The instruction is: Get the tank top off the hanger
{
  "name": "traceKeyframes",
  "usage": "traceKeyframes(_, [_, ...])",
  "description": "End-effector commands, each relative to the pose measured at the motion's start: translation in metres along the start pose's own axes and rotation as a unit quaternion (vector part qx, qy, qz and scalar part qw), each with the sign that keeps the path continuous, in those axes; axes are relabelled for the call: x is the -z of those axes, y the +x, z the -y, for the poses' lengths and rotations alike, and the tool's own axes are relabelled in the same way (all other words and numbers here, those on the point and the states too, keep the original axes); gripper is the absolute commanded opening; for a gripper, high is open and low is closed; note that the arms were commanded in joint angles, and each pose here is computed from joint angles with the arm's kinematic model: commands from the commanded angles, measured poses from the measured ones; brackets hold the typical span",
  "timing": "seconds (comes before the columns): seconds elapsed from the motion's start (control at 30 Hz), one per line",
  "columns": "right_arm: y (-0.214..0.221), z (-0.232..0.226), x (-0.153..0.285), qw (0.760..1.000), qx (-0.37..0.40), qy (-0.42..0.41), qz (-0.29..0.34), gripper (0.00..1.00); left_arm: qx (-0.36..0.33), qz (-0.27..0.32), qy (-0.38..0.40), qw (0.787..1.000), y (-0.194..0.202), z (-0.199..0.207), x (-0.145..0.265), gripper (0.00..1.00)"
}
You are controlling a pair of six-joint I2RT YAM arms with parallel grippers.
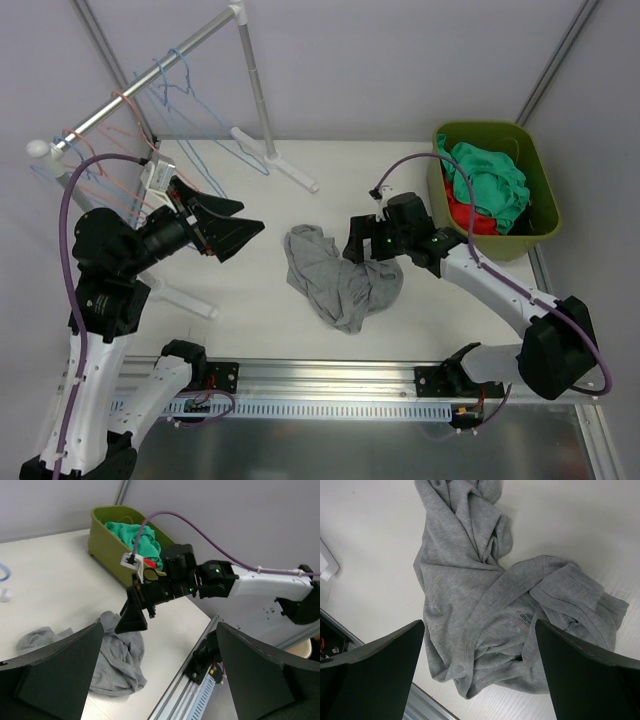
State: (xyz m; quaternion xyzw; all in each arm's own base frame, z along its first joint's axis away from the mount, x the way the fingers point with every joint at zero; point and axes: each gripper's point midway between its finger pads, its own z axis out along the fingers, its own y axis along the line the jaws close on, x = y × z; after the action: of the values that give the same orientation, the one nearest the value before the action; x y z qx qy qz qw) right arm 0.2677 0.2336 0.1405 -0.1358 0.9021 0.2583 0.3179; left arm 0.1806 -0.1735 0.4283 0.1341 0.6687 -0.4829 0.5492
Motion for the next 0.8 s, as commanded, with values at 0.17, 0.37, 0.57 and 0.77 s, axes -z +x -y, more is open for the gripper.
traceKeyframes(0.17, [-0.010,-0.021,-0.018,0.998,0.062,0.016,-0.013,1.00,-0.088,0.017,0.053,0.995,0.011,0.031,0.029,0.99])
traceKeyframes(0.37, [0.016,-0.039,-0.039,0.988,0.127,0.039,-0.076,0.99,-0.126,0.022,0.067,0.989,0.026,0.037,0.042,0.99])
traceKeyframes(0.57, [0.062,-0.016,-0.081,0.970,0.164,0.112,-0.140,1.00,-0.166,0.015,0.052,0.985,0.073,0.008,0.053,0.99])
traceKeyframes(0.77, [0.096,0.001,-0.105,0.960,0.170,0.136,-0.177,0.92,-0.130,-0.004,-0.003,0.992,0.118,-0.041,0.048,0.99])
